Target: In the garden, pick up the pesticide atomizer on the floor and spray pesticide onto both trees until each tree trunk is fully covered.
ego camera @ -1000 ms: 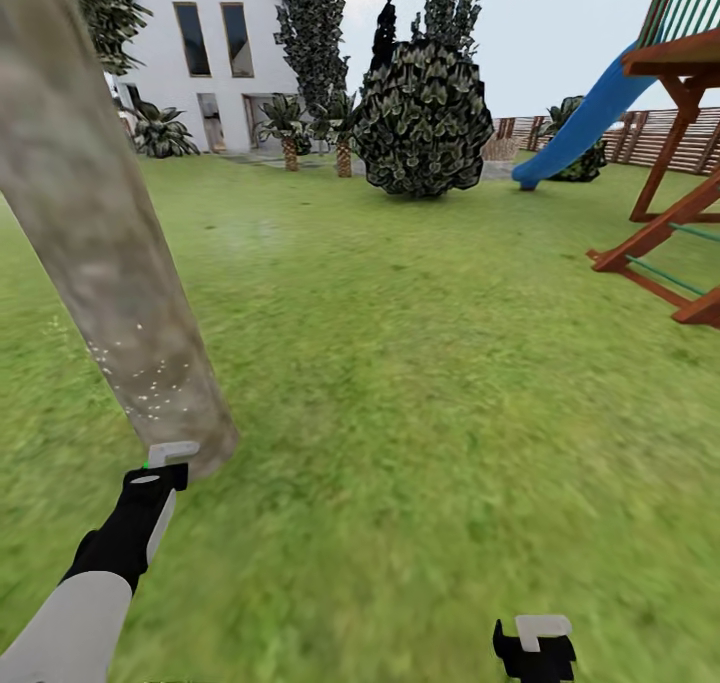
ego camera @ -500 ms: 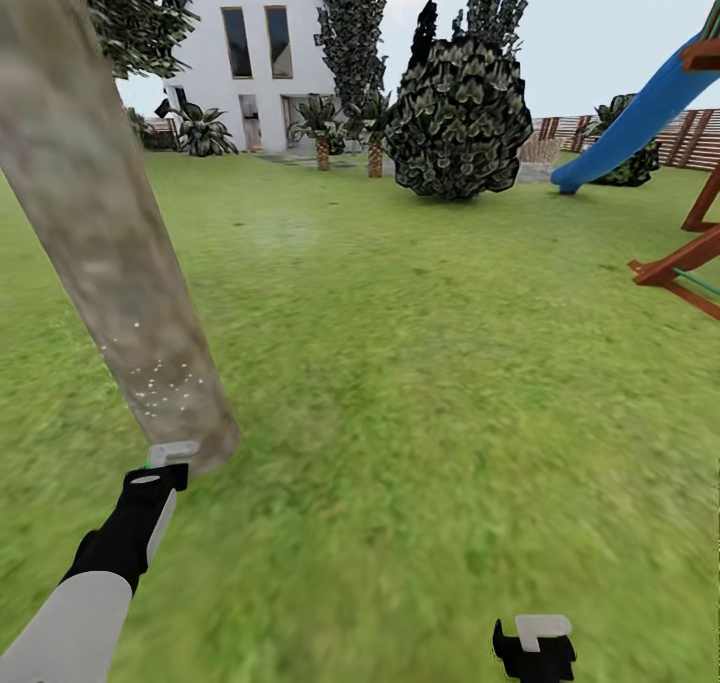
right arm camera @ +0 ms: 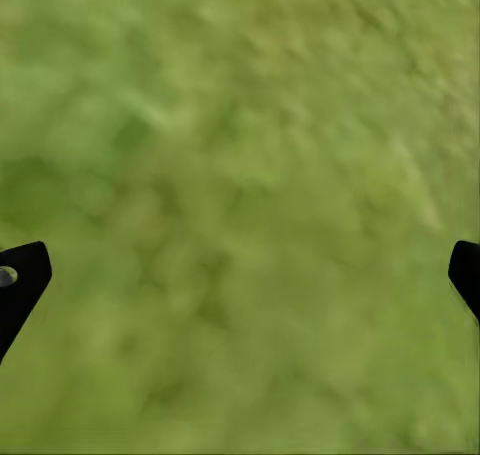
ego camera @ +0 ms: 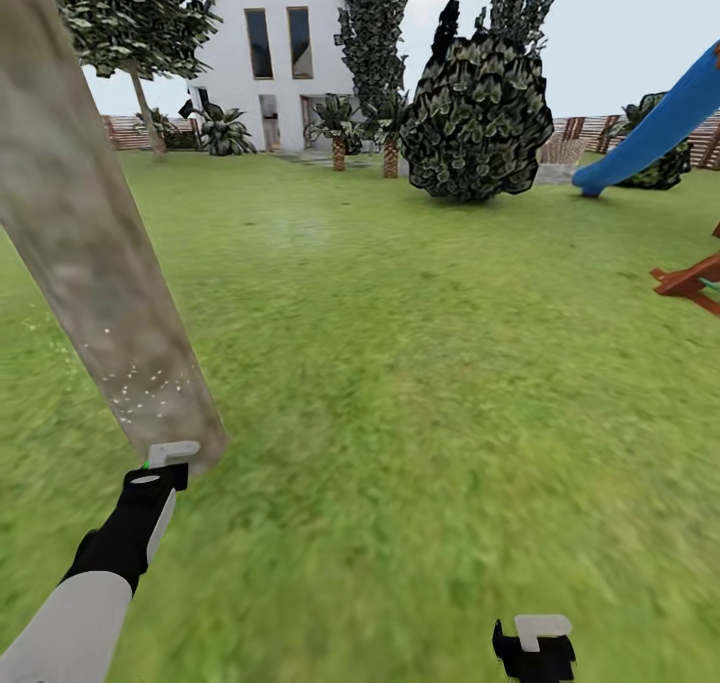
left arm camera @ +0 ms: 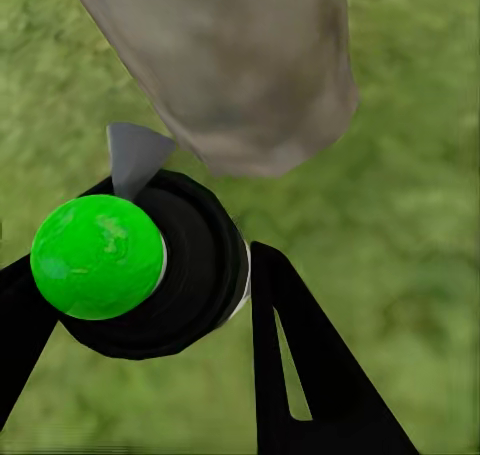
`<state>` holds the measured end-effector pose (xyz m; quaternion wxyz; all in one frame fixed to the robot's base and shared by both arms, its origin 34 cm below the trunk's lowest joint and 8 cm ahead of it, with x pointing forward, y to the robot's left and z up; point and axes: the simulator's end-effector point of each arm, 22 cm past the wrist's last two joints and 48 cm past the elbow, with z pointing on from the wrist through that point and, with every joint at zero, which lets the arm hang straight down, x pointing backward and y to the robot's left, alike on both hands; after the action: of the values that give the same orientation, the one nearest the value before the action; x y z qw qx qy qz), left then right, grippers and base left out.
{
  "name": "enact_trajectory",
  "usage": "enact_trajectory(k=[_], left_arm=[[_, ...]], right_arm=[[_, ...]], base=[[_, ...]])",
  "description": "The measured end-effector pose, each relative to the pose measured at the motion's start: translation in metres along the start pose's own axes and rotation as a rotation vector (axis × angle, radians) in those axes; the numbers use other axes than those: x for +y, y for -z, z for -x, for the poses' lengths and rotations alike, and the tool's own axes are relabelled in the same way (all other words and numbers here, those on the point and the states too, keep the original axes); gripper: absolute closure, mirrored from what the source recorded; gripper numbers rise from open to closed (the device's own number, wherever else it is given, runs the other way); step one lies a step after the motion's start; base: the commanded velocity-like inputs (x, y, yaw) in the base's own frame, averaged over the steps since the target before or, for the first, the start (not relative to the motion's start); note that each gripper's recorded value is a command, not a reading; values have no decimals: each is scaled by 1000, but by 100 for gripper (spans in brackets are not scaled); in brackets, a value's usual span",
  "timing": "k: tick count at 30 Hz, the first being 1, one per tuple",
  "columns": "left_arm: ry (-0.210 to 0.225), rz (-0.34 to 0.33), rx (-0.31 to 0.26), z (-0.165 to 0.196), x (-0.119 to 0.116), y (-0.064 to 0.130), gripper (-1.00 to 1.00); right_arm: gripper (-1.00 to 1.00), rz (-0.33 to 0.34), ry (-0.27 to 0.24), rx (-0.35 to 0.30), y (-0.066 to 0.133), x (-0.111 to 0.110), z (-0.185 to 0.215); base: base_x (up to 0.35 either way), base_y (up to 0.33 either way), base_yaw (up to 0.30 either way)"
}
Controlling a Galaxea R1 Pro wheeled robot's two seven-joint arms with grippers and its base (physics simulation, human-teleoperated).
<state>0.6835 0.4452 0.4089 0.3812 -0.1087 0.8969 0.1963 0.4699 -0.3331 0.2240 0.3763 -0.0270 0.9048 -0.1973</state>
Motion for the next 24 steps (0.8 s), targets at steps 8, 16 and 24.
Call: enact_trajectory(k=[8,16,24], left_arm=[[0,0,0,0,0,0,100],[0,0,1,-1,0,0,100],[0,0,1,-1,0,0,100]], right_arm=[[-100,0,0,0,0,0,0],[-100,0,0,0,0,0,0],[-100,0,0,0,0,0,0]], base=[[164,-257,276],[187,-235,276],[194,-188,276]])
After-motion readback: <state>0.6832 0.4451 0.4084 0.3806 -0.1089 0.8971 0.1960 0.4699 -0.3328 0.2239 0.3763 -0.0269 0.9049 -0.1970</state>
